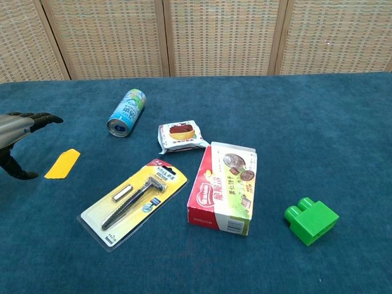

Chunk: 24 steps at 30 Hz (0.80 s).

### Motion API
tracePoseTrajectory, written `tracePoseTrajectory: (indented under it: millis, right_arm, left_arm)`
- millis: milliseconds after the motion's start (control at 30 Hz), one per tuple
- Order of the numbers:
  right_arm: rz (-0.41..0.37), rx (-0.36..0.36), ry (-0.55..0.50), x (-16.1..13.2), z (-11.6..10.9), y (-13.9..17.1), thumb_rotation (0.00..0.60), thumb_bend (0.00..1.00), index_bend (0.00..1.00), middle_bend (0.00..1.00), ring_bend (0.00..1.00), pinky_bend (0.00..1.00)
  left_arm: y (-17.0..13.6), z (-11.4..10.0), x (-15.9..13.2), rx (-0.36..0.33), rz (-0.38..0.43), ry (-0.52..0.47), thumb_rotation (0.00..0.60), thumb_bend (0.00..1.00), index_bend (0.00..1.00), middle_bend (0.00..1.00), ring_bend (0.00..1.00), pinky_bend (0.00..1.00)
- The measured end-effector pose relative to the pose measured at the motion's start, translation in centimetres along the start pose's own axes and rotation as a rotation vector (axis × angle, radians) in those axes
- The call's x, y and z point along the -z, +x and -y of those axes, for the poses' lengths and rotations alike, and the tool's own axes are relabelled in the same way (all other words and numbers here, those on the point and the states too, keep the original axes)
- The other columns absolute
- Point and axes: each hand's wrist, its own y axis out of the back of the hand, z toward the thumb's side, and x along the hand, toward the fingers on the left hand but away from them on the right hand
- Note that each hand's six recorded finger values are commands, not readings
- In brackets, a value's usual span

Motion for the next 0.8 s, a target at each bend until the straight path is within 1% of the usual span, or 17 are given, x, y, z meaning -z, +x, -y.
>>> tracePoseTrajectory:
  millis: [233, 800]
  right_arm:
    - [0.005, 0.004, -0.012, 0.3, -0.2, 0.0, 0.600, 0.05, 0.08, 0.00, 0.00, 0.00]
    - [0.002, 0.012, -0.016, 0.3, -0.3, 0.0, 0.600, 0.05, 0.08, 0.00, 0.00, 0.00]
  left_arm:
    - [0.8, 0.4, -1.9, 0.005, 0.025, 0.017, 0.600, 0.25, 0.00, 0.00, 0.00, 0.00]
    - [1.3, 1.1, -2.5, 0.033, 0.027, 0.039, 0.600, 0.26, 0.00, 0.00, 0.00, 0.00]
